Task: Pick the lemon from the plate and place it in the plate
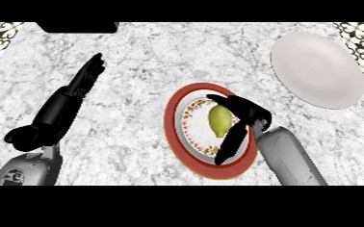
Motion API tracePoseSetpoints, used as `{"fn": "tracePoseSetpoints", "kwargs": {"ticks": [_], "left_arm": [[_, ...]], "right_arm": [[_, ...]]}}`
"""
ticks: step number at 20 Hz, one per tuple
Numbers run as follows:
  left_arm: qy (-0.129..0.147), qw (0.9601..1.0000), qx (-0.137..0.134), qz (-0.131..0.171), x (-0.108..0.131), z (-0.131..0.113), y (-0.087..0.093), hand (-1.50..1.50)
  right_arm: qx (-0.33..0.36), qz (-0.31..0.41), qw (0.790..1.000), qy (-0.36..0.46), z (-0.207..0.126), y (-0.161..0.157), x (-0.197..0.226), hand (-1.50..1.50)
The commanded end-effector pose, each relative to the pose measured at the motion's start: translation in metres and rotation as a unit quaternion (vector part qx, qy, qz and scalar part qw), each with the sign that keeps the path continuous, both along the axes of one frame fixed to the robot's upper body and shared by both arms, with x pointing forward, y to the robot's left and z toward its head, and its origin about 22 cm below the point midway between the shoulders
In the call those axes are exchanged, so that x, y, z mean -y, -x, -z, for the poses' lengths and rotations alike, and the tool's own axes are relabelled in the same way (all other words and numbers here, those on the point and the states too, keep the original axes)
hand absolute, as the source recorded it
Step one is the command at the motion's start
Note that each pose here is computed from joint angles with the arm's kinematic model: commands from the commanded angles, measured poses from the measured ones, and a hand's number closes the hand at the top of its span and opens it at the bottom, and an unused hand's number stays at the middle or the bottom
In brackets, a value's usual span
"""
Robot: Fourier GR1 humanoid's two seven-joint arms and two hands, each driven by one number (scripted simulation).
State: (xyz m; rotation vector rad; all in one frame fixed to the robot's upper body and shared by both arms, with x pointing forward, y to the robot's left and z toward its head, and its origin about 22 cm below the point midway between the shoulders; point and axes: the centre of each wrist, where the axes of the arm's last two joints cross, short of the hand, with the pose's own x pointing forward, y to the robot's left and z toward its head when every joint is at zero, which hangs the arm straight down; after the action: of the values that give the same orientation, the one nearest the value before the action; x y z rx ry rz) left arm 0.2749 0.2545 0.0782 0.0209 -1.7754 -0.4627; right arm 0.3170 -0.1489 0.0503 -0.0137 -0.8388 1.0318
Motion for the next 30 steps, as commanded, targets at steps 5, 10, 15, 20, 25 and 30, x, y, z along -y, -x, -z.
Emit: {"fn": "tracePoseSetpoints", "kwargs": {"ticks": [5, 10, 15, 20, 25, 30], "left_arm": [[0.015, 0.9999, -0.002, -0.001, 0.004, -0.003, -0.005, 0.00], [0.004, 1.0000, 0.001, 0.004, -0.008, -0.015, 0.004, 0.00], [0.007, 0.9999, 0.012, -0.003, 0.001, 0.002, -0.003, 0.00], [0.005, 0.9999, -0.010, -0.009, -0.019, 0.008, 0.000, 0.00], [0.002, 0.9994, -0.020, -0.027, -0.024, 0.009, 0.006, 0.00], [0.007, 0.9987, -0.028, -0.043, -0.033, 0.017, 0.009, 0.00]], "right_arm": [[-0.024, -0.028, 0.999, 0.018, 0.026, 0.002, -0.026, -1.50], [0.003, -0.029, 0.999, 0.021, 0.033, 0.027, -0.041, -1.50], [0.066, -0.072, 0.995, 0.015, 0.039, 0.024, -0.035, 1.50], [0.144, -0.192, 0.968, 0.074, 0.042, 0.062, 0.006, 1.50], [0.267, -0.355, 0.880, 0.171, 0.022, 0.095, 0.023, 1.50], [0.395, -0.369, 0.825, 0.166, 0.006, 0.134, 0.076, 1.50]]}}
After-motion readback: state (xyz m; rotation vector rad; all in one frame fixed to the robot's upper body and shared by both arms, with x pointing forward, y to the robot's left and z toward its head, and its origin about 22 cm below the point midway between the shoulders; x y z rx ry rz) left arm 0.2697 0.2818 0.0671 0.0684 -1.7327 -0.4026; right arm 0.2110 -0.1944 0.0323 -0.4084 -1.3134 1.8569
